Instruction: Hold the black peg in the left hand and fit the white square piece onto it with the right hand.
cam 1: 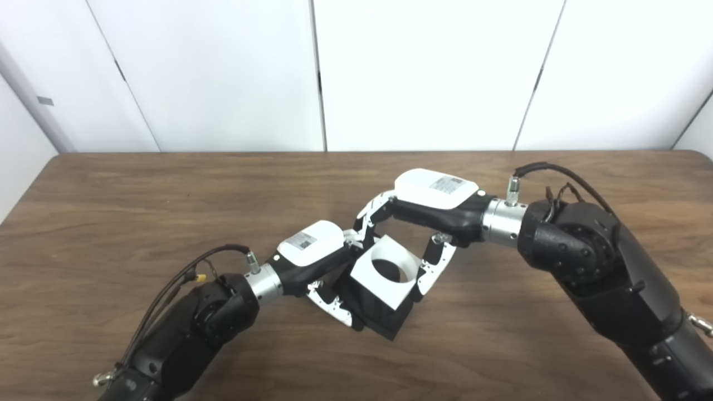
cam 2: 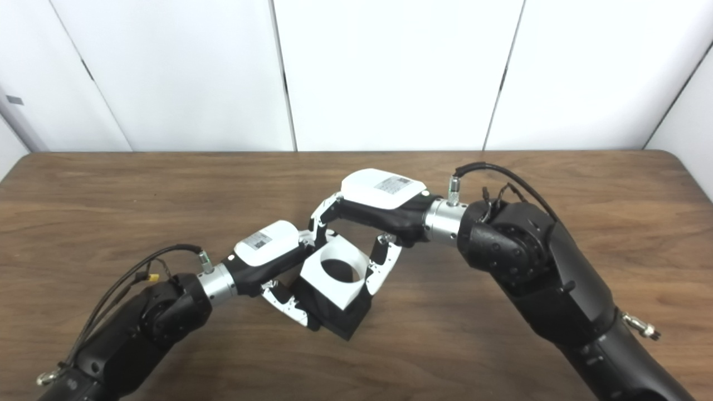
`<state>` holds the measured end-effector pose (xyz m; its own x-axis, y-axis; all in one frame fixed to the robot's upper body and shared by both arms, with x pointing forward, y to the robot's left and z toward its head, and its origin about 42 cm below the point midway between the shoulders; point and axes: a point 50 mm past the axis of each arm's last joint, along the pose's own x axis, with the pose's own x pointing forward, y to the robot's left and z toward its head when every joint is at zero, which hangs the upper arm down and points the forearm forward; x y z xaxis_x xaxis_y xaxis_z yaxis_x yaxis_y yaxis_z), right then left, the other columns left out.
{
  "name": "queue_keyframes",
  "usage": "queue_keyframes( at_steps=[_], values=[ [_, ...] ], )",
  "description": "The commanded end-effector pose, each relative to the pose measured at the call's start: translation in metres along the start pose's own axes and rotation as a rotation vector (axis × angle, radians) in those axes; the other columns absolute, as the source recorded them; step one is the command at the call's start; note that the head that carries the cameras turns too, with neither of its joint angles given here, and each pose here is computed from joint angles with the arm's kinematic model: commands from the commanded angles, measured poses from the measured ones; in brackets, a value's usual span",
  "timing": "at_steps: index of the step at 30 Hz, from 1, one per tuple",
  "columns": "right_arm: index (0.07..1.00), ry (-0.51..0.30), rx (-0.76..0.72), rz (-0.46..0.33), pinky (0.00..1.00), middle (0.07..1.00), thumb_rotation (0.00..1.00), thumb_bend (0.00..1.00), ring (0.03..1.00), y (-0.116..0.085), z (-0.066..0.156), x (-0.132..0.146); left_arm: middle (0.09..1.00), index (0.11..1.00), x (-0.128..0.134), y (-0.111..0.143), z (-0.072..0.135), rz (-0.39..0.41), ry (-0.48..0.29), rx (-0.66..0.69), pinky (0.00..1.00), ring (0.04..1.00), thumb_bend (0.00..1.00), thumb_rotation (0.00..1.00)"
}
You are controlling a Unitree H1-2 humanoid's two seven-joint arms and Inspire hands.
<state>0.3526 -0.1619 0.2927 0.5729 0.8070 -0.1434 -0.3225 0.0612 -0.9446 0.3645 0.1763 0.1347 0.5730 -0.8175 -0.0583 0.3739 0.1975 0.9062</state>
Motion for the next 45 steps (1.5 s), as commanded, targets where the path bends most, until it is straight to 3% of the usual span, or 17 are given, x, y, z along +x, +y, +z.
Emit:
queue_keyframes(
  at_steps=[1, 23, 32, 33, 34, 36, 45],
  values=[
    [0.478, -0.032, -0.029, -0.040, 0.73, 0.784, 0.13, 0.52, 0.830, -0.011, 0.004, 0.006, 0.860, 0.489, 0.000, -0.015, -0.004, -0.115, 0.053, 0.026, 0.73, 0.899, 0.52, 0.07],
    [0.479, -0.080, -0.036, 0.001, 0.72, 0.779, 0.14, 0.52, 0.816, 0.005, 0.017, 0.027, 0.873, 0.489, 0.003, -0.014, 0.002, -0.129, 0.055, 0.045, 0.72, 0.895, 0.52, 0.07],
    [0.492, -0.053, -0.082, 0.085, 0.73, 0.806, 0.15, 0.52, 0.839, 0.011, 0.016, 0.025, 0.869, 0.489, 0.003, -0.014, 0.002, -0.117, 0.052, 0.034, 0.73, 0.896, 0.52, 0.07],
    [0.594, -0.043, -0.081, 0.097, 0.74, 0.824, 0.23, 0.72, 0.849, 0.010, 0.015, 0.023, 0.870, 0.489, 0.003, -0.015, 0.002, -0.113, 0.048, 0.030, 0.72, 0.892, 0.52, 0.07],
    [0.687, -0.036, -0.075, 0.103, 0.76, 0.849, 0.28, 0.85, 0.860, 0.008, 0.013, 0.021, 0.870, 0.489, 0.003, -0.015, 0.001, -0.111, 0.047, 0.028, 0.72, 0.893, 0.52, 0.07],
    [0.810, -0.034, -0.067, 0.093, 0.78, 0.885, 0.34, 0.97, 0.875, 0.005, 0.011, 0.016, 0.867, 0.488, 0.002, -0.014, 0.001, -0.107, 0.046, 0.027, 0.72, 0.895, 0.52, 0.07],
    [0.832, 0.019, -0.074, 0.051, 0.76, 0.892, 0.35, 1.00, 0.866, -0.013, 0.001, -0.004, 0.858, 0.488, -0.001, -0.013, -0.003, -0.108, 0.058, 0.025, 0.73, 0.890, 0.52, 0.07]
  ],
)
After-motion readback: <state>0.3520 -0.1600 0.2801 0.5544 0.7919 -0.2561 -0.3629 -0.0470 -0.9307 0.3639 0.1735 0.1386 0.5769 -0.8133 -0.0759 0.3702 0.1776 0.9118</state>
